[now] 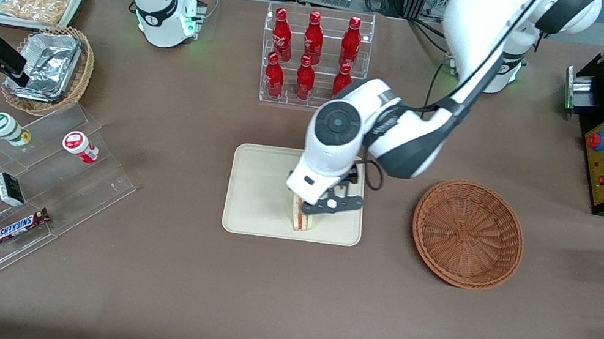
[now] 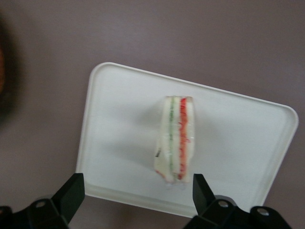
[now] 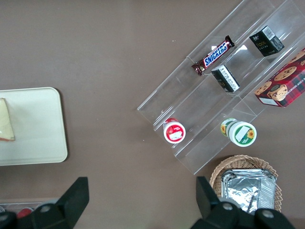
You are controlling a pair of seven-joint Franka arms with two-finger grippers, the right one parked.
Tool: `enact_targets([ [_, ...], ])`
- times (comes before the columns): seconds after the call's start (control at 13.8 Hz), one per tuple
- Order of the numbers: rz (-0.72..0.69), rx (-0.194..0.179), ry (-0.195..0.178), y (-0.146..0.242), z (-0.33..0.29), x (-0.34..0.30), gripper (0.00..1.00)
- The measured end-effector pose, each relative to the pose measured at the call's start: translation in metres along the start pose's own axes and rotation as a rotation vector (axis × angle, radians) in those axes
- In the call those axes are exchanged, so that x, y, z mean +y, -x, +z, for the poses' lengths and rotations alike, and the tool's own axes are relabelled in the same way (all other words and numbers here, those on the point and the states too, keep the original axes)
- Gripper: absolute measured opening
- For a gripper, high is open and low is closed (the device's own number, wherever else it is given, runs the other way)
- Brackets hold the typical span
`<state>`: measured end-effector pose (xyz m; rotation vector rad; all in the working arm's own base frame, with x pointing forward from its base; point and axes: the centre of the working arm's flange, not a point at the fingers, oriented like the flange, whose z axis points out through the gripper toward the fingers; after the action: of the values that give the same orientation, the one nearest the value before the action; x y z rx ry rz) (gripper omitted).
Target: Place sandwich from basket to tray
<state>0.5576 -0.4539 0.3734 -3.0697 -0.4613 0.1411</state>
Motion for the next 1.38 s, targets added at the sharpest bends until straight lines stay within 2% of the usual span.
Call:
enact_targets([
  [0.15,-0.055,-0.019,-0.085,-0.024,0.004,-0.035,1.0],
  [0.29,-0.078,-0.024,-0.129,-0.052,0.014,-0.071,1.0],
  [0.36,-0.067,-0.03,-0.139,-0.066,0.016,-0.088,1.0],
  [0.58,-0.037,-0.043,-0.129,-0.1,-0.001,-0.144,1.0],
  [0.8,0.009,-0.047,-0.109,-0.114,-0.031,-0.193,1.0],
  [1.16,0.058,-0.112,-0.117,-0.119,-0.078,-0.262,1.0],
  [1.38,0.109,-0.151,-0.075,-0.115,-0.122,-0.312,1.0],
])
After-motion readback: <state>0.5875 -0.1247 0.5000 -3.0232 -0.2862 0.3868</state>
